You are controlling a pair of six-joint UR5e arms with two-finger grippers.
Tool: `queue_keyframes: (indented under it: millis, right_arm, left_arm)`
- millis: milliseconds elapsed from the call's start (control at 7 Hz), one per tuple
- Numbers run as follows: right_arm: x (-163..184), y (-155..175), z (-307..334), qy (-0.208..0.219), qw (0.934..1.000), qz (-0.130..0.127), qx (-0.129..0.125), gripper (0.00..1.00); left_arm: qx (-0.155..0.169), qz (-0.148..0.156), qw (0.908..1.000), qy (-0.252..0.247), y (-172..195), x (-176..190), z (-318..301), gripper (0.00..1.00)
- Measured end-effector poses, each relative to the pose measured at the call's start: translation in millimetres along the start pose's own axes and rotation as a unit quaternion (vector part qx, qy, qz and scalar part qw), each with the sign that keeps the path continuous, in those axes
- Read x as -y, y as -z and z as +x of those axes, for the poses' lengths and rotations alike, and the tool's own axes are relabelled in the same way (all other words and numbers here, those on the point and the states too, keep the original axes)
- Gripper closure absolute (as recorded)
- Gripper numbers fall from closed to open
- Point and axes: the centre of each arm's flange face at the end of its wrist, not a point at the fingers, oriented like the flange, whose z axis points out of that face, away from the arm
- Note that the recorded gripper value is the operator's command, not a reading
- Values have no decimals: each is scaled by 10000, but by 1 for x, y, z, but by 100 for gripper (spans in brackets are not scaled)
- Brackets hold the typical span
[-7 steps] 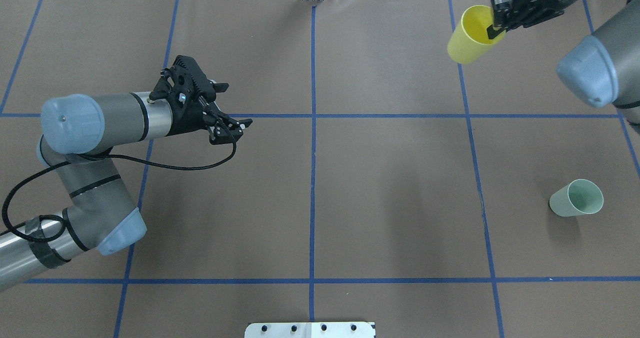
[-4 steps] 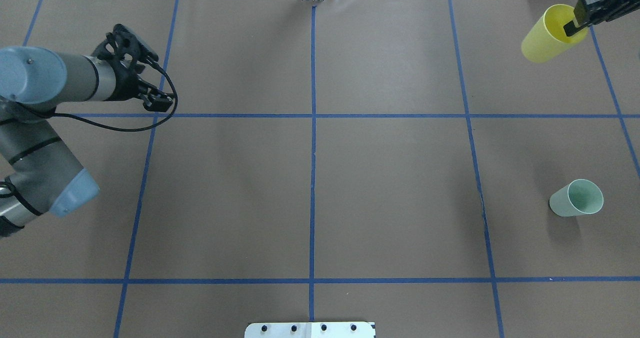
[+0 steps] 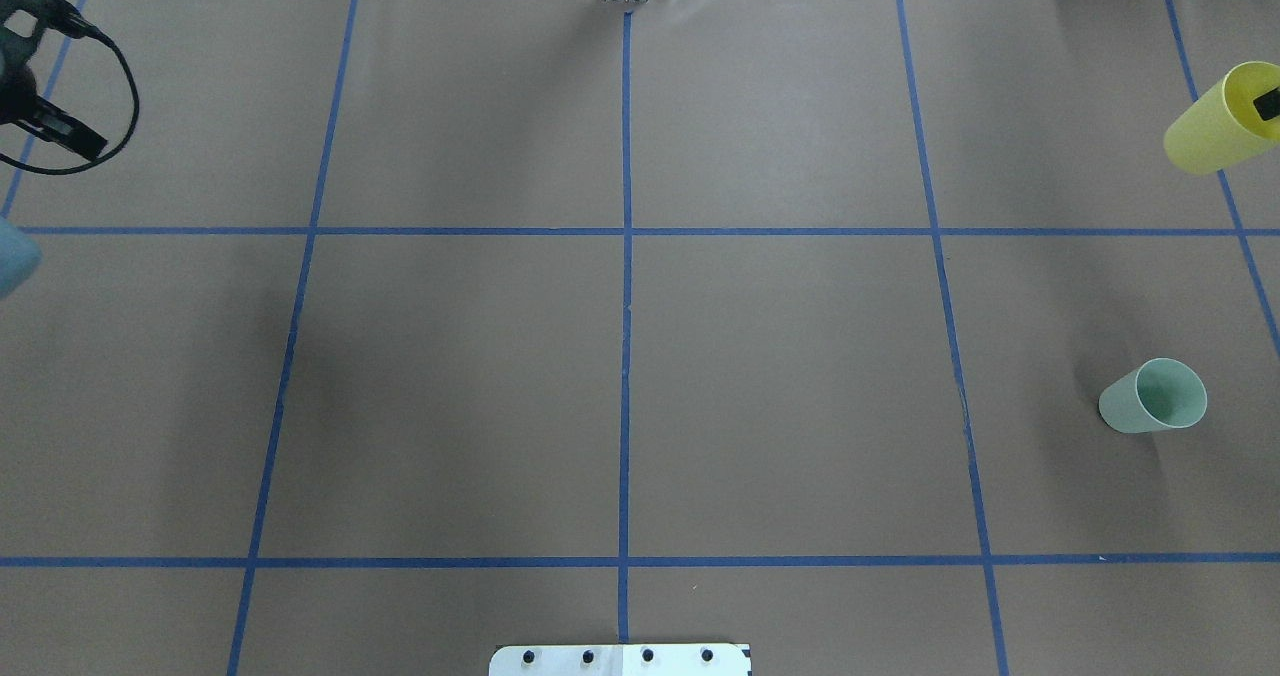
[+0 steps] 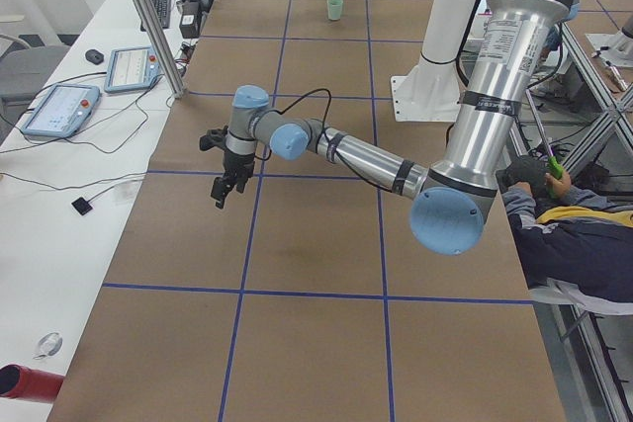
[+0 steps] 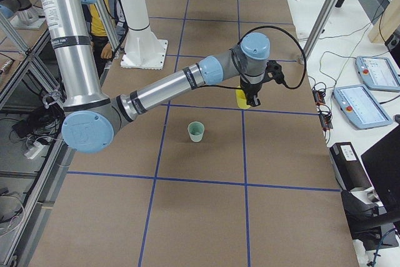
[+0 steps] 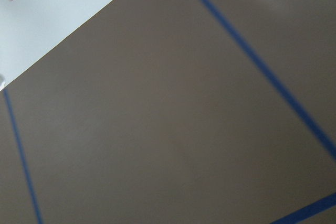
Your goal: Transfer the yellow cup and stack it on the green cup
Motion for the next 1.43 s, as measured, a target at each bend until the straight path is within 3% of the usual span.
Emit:
queue_keyframes:
  millis: [286,429,714,1143,1429]
  right_arm:
    - [-20,-4,16,152,9999,-66,-2,100]
    - [-28,-5,19,183,9998,-82,3,100]
    - [-41,-1,11,105,9999,-67,113,100]
    - [-67,-31,-34,-266,9986,-411,176,100]
    - [-110,-58,-50,-298,9971,-698,77,100]
  left_arm:
    - [-758,-562,9952,244,-7,-60,-99,0]
    - [-945,-648,9920,527,-13,-97,-138,0]
    - [-1392,-505,9798,1342,-6,-165,-200,0]
    - [-1585,-360,9734,1617,-1,-191,-214,0]
    - [-1589,-329,9735,1610,2,-191,-214,0]
